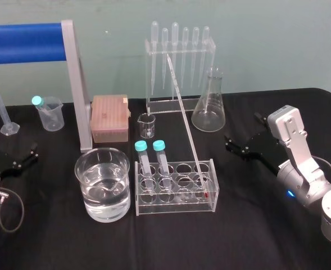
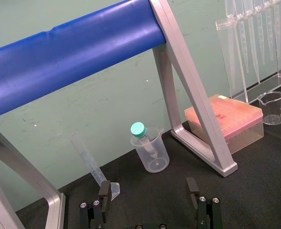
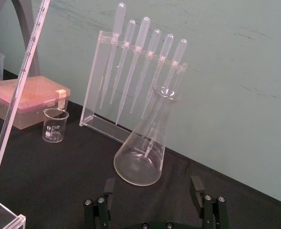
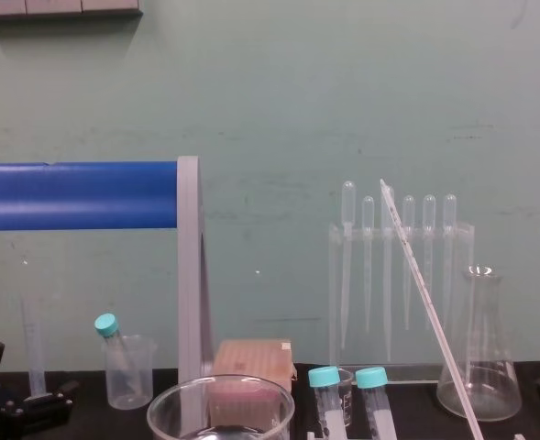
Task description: Hold the thermometer with one hand and immerse one end into the beaker, then reinsert it into the test tube rack.
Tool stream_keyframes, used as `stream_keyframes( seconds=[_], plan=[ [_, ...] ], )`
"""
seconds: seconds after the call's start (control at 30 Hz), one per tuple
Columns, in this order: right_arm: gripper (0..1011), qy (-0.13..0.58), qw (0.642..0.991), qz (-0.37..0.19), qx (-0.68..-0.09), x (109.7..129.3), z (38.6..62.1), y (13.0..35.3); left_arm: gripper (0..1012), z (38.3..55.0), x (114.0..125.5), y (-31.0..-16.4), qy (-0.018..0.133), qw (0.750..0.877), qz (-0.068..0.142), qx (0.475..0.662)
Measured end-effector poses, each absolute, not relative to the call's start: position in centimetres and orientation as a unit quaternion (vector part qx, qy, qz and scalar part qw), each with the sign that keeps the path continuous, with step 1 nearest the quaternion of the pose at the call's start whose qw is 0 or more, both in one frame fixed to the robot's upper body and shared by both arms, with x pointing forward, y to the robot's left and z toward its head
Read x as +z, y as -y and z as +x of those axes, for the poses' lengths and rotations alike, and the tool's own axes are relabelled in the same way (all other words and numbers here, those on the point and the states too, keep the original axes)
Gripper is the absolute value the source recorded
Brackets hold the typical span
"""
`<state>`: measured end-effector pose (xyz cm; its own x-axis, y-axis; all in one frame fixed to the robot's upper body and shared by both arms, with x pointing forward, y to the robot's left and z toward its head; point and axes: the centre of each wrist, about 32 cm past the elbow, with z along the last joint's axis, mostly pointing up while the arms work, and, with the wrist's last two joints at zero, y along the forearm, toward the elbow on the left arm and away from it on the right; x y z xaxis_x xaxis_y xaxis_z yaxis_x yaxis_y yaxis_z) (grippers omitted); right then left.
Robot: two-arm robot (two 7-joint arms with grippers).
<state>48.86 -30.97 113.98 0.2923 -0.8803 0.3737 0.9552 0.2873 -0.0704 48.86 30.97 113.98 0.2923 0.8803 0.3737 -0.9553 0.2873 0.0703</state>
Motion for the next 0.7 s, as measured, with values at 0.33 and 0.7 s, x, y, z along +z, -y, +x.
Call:
stream_keyframes(
  seconds=[0.33, 0.7],
  plan=[
    [1004, 0.132, 0.791, -0.141, -0.580, 113.98, 48.87, 30.97, 1008, 48.86, 113.98, -30.97, 0.132, 0.791, 0.141, 0.580],
    [1004, 0.132, 0.791, -0.141, -0.580, 113.98, 48.86, 30.97, 1008, 48.86, 113.98, -30.97, 0.132, 0.791, 0.141, 0.580]
  ],
)
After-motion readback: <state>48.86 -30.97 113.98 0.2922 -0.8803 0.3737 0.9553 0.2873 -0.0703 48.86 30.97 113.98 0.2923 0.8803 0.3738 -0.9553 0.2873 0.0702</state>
